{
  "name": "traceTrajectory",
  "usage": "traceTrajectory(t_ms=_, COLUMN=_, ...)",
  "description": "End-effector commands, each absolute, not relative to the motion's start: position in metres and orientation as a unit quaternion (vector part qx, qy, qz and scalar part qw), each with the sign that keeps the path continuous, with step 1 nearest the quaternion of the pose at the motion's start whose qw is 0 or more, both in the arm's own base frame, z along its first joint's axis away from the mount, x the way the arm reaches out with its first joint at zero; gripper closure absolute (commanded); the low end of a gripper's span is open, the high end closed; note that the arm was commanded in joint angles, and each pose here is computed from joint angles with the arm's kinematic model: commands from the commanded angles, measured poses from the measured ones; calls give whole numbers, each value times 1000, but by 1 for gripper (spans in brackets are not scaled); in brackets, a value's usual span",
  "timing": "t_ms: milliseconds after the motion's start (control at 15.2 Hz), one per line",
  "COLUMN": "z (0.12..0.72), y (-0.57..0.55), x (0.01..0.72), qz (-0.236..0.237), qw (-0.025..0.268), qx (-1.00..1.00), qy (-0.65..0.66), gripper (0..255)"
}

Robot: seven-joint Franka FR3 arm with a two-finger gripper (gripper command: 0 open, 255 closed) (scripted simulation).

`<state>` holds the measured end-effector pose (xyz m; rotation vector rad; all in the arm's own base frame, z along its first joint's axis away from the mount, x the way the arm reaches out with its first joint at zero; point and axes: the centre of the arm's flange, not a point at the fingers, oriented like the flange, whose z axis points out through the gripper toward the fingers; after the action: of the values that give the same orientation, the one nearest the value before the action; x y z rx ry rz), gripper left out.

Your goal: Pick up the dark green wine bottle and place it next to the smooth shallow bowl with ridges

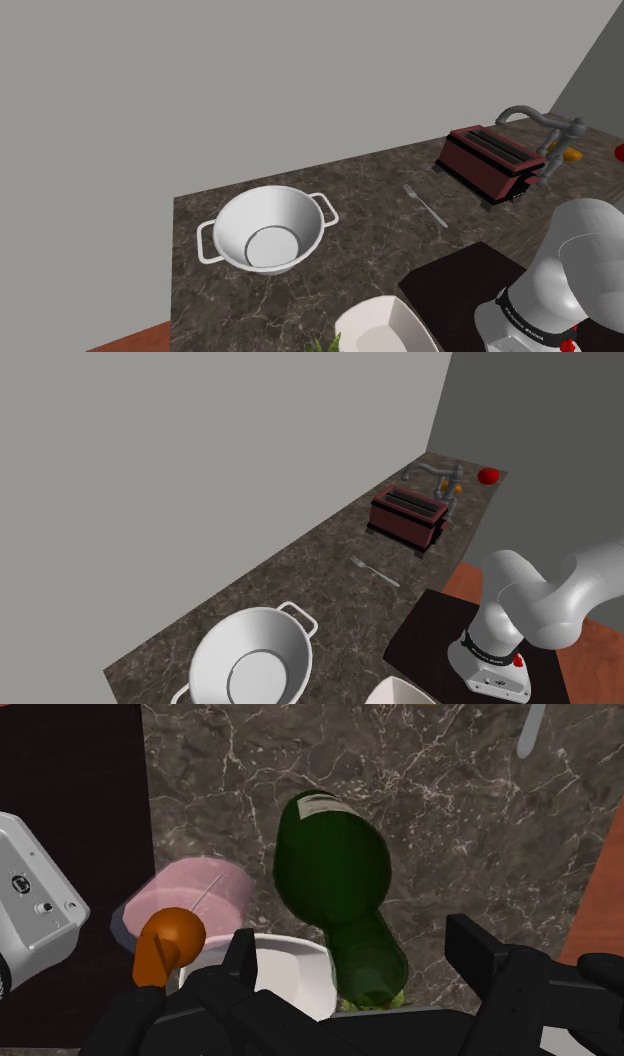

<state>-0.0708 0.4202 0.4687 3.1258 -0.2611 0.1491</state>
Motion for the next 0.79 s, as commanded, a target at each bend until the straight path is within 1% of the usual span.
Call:
traceTrajectory(t_ms=0, z=469, y=420, x=-71, qz=47, qw=1, qx=995, qy=-83, gripper=0)
traceTrajectory(t_ms=264, z=519, y=420, x=-76, qz=47, qw=1, qx=995, qy=-83, gripper=0)
traceTrajectory(t_ms=726, z=519, y=420, x=-76, qz=47, qw=1, qx=995, qy=-83, gripper=0)
